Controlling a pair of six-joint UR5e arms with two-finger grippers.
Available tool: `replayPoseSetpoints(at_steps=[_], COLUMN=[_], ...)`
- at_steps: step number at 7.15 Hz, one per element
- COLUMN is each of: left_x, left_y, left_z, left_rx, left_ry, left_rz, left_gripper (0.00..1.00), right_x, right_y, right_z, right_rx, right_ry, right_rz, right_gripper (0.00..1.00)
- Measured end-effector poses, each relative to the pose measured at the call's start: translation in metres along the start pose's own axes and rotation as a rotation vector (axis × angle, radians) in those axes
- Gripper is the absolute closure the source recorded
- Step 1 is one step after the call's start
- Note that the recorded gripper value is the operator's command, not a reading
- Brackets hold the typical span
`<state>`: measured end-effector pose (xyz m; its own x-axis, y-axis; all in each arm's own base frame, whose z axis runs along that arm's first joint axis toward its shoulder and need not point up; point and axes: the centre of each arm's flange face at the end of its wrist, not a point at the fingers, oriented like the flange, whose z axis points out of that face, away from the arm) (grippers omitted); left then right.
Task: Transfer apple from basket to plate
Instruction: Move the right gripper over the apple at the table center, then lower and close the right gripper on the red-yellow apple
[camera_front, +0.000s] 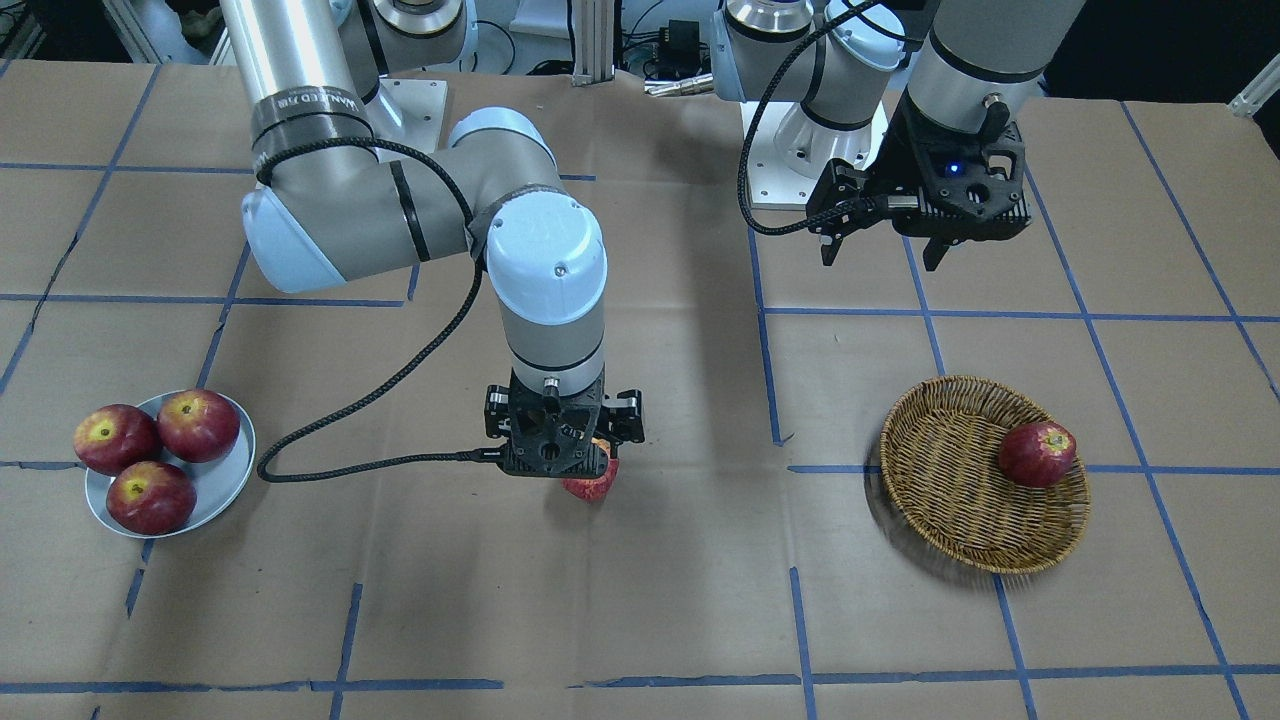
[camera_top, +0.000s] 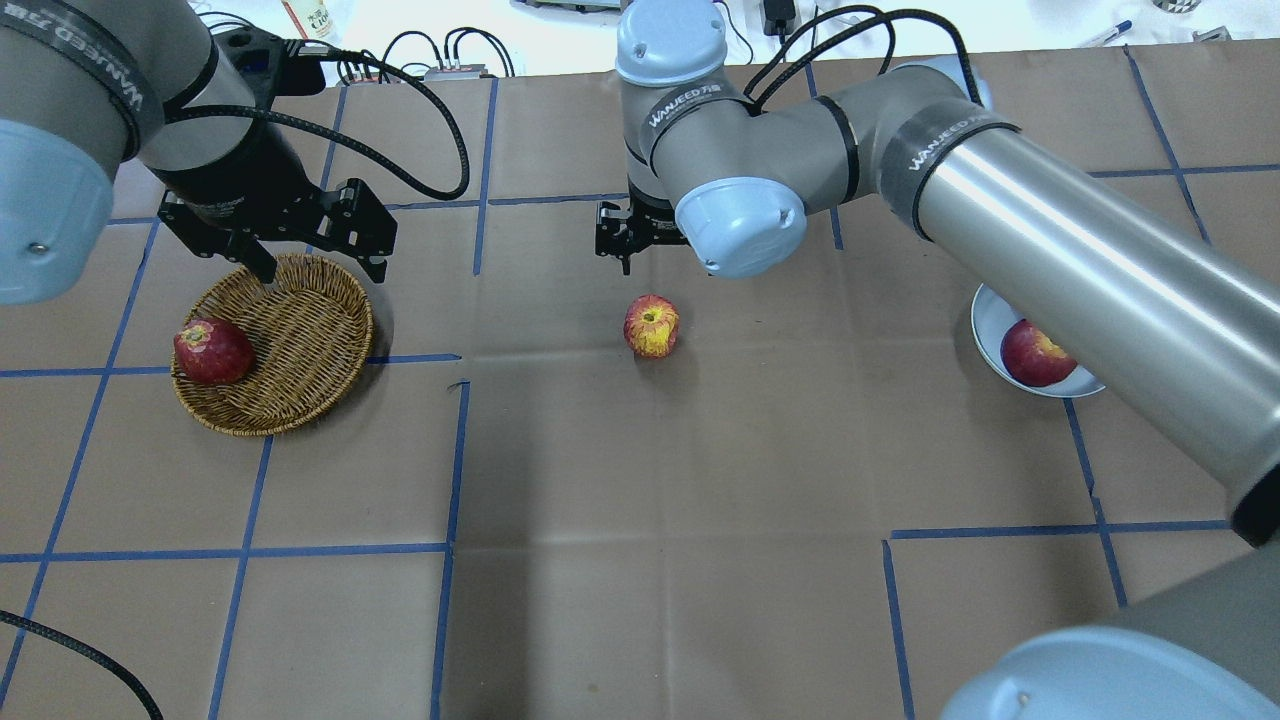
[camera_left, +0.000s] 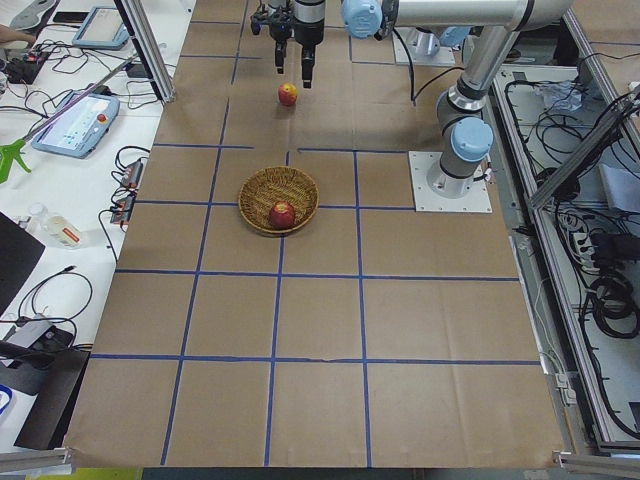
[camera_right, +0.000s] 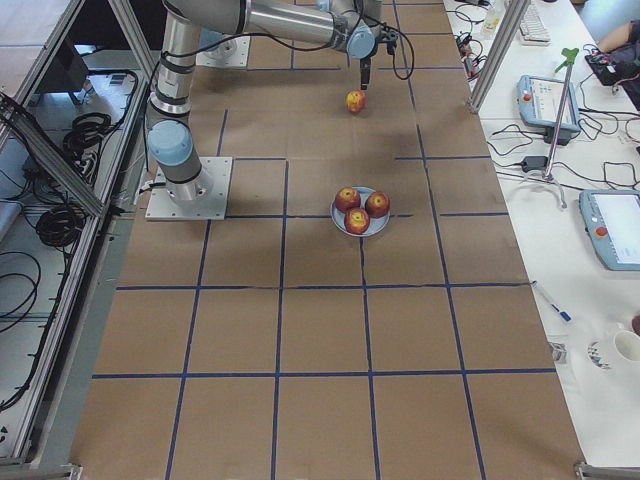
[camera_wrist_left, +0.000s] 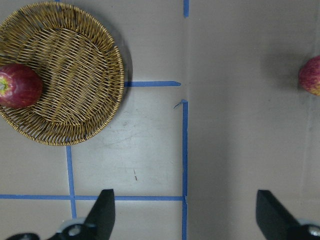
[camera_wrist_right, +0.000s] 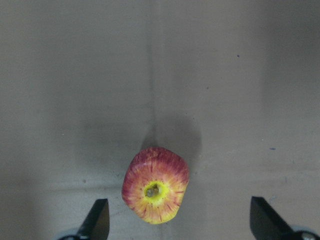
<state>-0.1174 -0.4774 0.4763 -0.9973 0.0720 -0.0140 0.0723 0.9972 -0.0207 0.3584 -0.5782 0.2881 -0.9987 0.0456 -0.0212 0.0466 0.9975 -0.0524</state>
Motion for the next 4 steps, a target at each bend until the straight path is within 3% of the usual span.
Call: replayPoseSetpoints(at_steps=[4], left_x=[0.007], left_y=[0.0], left_z=[0.003], left_rx=[-0.006], left_ry=[0.025], left_rz=[0.045], left_gripper=[0.01], right_x=[-0.024], right_y=[0.002], right_z=[0.068], right_rx=[-0.024], right_ry=[0.009], right_rz=[-0.036], right_gripper=[0.0])
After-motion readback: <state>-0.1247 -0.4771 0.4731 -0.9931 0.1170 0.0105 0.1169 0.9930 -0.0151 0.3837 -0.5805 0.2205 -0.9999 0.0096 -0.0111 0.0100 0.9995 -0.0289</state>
